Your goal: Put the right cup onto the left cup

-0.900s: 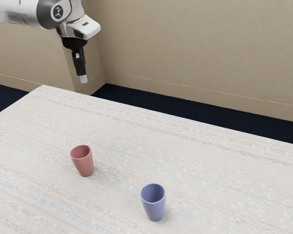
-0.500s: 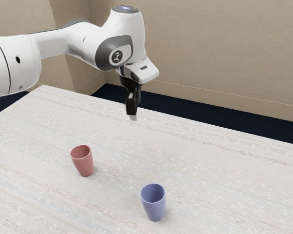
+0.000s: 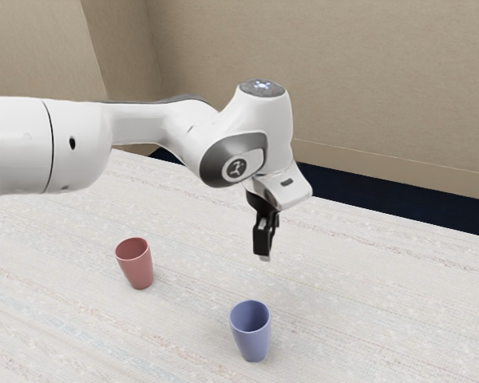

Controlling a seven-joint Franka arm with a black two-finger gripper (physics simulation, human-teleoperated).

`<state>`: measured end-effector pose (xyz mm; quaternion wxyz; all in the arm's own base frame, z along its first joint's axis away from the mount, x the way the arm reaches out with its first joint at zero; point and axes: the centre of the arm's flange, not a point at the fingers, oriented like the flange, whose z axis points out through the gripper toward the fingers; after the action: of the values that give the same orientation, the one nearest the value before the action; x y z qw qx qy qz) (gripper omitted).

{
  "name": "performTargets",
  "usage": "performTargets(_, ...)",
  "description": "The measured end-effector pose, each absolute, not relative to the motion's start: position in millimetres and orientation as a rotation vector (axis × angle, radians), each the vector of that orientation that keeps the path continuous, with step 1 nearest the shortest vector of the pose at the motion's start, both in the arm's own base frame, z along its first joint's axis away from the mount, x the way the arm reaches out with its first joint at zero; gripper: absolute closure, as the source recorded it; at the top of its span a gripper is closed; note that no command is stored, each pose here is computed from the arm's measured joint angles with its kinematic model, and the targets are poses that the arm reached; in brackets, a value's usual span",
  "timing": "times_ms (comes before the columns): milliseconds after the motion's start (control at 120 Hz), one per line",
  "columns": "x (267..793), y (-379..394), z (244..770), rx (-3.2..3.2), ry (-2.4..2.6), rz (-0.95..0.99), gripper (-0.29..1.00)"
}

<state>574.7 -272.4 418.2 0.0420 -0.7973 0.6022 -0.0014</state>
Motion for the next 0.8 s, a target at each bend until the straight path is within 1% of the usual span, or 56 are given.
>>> performTargets(175, 546, -271, 394, -2.478, 1.829, 0.056, 0.0)
performTargets(342, 530, -265, 370, -2.513, 1.796, 0.117, 0.0)
performTargets(567, 524, -263, 336, -2.542, 1.752, 0.155, 0.01)
performTargets(667, 524, -266, 329, -2.546, 1.741, 0.145, 0.11)
performTargets(800, 519, -269, 319, -2.556, 1.728, 0.141, 0.4)
